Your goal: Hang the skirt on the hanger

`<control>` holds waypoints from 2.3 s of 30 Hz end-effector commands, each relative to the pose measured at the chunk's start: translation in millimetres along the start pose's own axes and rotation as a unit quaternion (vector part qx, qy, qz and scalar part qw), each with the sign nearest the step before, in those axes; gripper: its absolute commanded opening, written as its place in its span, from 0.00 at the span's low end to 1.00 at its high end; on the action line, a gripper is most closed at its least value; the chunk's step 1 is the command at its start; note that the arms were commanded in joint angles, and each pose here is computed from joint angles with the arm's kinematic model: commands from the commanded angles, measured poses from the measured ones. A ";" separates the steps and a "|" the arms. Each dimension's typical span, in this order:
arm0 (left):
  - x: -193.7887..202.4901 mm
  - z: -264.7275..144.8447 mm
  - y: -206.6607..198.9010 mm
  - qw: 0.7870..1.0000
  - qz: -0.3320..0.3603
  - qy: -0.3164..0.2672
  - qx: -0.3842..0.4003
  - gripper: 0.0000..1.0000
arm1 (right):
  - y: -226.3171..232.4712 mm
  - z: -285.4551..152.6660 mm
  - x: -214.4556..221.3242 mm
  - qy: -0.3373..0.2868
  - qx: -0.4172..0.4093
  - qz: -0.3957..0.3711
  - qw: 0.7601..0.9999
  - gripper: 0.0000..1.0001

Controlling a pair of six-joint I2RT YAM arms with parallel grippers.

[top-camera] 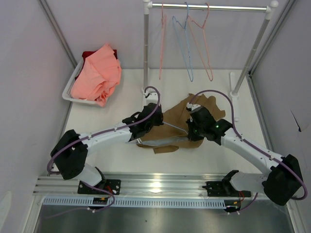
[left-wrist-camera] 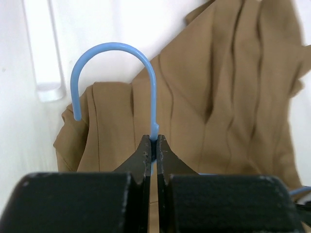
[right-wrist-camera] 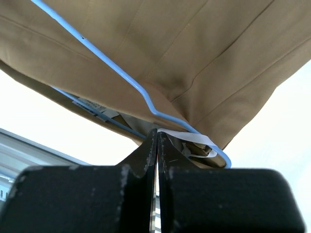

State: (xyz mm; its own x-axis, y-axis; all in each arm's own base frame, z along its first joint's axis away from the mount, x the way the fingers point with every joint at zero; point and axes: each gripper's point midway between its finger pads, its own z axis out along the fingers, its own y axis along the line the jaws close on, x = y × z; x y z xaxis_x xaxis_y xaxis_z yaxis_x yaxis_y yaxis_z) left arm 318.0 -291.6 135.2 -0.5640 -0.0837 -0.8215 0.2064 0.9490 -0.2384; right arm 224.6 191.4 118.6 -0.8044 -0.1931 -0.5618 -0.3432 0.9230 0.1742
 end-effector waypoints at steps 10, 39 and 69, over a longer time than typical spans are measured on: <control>-61.5 -55.7 -79.8 0.981 -0.036 -0.055 0.183 0.00 | 46.3 -86.5 -99.6 -0.192 -0.108 -0.010 0.975 0.00; -206.7 -135.1 -98.1 0.980 0.062 -0.141 0.129 0.00 | 47.0 -163.1 -98.2 -0.227 -0.136 -0.017 0.964 0.18; -198.0 -158.4 -124.7 0.970 0.124 -0.136 0.161 0.00 | 85.8 -193.6 -158.5 -0.335 -0.200 -0.131 0.911 0.69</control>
State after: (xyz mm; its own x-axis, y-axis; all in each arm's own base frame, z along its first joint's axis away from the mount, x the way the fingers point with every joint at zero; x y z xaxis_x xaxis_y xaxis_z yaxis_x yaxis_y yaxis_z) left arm 281.5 -344.3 369.9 -0.3072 0.0912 -0.9473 0.5567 0.8245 -0.1011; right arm 207.8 231.3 388.1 -0.2950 0.0139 -0.9554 -0.7451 0.6226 0.2391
